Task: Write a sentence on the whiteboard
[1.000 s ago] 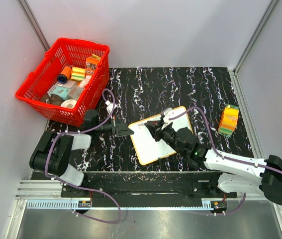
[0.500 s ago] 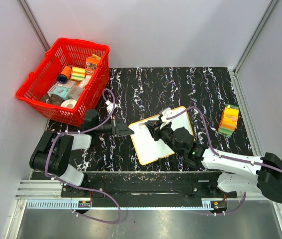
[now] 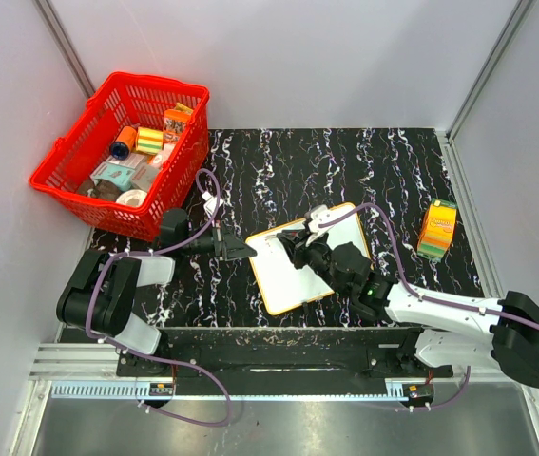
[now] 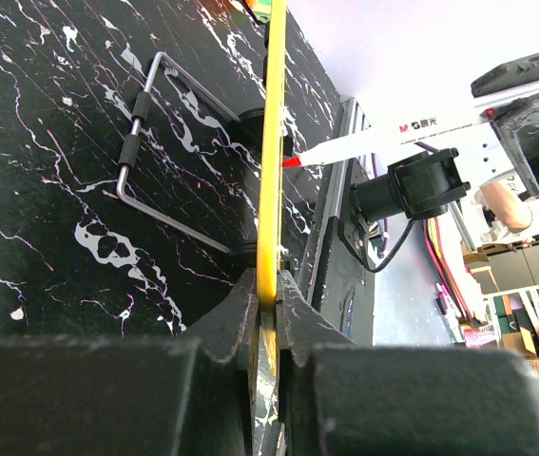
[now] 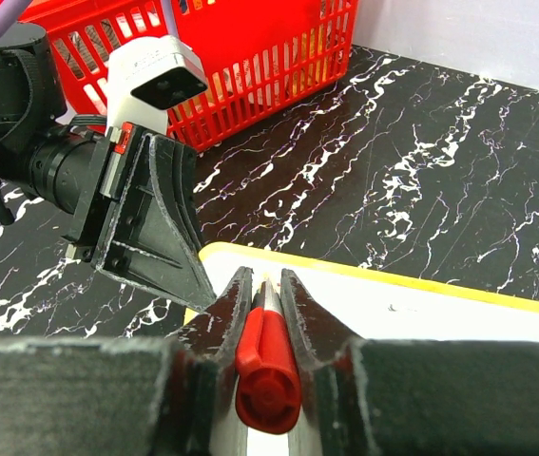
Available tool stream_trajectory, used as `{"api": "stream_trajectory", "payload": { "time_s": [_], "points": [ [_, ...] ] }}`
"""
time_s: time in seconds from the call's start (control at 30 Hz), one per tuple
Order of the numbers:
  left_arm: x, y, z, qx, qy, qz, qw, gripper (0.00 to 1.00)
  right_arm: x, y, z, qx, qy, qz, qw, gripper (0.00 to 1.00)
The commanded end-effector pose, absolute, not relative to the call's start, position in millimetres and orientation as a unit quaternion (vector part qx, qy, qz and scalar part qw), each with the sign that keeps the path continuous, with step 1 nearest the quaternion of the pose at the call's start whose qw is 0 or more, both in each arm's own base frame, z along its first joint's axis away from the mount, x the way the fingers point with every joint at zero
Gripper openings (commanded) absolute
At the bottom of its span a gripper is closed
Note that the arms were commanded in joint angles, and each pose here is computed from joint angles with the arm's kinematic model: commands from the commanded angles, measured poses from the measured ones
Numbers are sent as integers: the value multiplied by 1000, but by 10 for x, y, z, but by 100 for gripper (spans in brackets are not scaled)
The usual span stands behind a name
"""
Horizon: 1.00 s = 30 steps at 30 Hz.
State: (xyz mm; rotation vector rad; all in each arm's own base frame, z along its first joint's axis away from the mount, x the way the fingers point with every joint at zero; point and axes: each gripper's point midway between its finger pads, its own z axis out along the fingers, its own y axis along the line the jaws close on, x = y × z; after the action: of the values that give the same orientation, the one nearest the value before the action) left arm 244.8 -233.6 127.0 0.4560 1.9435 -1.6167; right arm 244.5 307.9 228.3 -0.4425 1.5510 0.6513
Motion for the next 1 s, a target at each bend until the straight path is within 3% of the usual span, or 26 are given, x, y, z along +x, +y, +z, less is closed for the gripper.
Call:
{"api": "stream_trajectory", "payload": {
  "time_s": [0.0, 0.97],
  "points": [
    [2535, -2356, 1386, 214, 699, -597, 331, 0, 2419, 3052, 2363, -180, 676, 294, 651, 0],
    [2529, -2372, 1379, 217, 700, -596, 329, 0, 2418, 3011, 2509, -156, 668, 308, 659, 0]
  ]
}}
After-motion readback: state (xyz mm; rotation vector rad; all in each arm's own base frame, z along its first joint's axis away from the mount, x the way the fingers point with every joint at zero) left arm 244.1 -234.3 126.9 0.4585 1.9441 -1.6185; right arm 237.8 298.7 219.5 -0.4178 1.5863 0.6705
